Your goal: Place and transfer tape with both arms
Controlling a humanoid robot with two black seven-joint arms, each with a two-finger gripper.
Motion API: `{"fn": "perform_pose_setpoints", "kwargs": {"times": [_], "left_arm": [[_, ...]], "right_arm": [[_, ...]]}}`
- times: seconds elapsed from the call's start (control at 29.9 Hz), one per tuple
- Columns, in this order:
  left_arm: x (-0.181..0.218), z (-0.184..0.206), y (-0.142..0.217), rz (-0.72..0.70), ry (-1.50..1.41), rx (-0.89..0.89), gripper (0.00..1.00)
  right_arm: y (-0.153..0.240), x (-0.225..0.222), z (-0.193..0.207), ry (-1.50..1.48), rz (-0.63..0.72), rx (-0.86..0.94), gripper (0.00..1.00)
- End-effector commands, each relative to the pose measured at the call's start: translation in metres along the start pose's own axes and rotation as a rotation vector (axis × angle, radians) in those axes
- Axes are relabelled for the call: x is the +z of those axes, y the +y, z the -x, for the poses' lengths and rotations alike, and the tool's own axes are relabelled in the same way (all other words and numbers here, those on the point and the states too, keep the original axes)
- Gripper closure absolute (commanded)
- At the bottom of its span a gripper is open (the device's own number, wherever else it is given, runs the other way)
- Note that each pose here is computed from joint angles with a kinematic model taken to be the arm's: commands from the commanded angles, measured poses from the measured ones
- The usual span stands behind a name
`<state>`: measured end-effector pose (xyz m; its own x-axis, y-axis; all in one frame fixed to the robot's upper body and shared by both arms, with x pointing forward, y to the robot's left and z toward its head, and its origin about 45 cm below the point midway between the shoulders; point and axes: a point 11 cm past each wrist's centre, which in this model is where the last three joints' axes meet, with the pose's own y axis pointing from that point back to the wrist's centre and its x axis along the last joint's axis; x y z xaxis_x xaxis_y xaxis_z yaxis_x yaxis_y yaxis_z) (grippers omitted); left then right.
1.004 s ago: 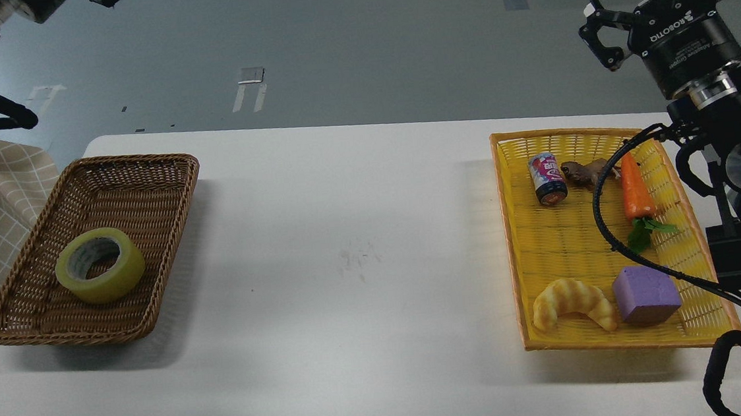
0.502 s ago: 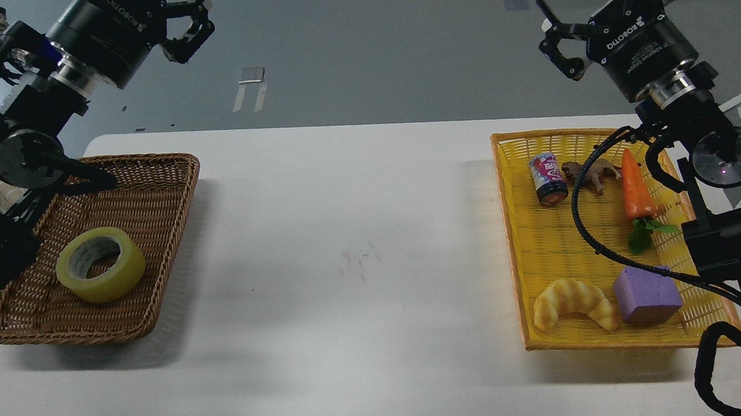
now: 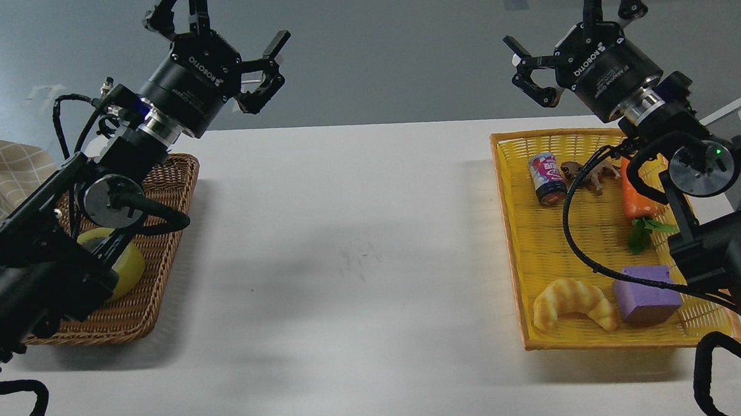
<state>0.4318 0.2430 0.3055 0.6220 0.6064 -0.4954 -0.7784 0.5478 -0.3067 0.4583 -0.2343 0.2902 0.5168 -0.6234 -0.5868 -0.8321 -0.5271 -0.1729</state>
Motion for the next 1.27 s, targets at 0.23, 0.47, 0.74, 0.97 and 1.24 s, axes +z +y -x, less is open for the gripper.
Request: {"fn": "perform_pose_setpoints", "kwargs": {"times": [0.23, 0.47, 0.74, 0.97, 1.24], "left_arm": [[-0.007, -0.002, 0.005, 0.012, 0.031, 0.015, 0.02], [-0.009, -0.003, 0.005, -0.006, 0.029, 0.018, 0.02], [-0.006, -0.004, 0.004, -0.014, 0.036, 0.021, 0.02], [-0.001, -0.007, 0.006, 0.018, 0.06, 0.033, 0.02], [0.002, -0.009, 0.008, 0.016, 0.049, 0.038, 0.02]], "right_arm": [[-0.002, 0.009, 0.004, -0.029, -0.008, -0.01, 0.0], [0.0, 0.011, 0.003, -0.034, -0.008, -0.007, 0.0], [-0.001, 0.013, 0.006, -0.041, -0.01, -0.012, 0.0], [-0.002, 0.013, 0.006, -0.046, -0.015, -0.013, 0.0], [-0.004, 0.007, 0.017, -0.033, -0.03, -0.046, 0.0]]}}
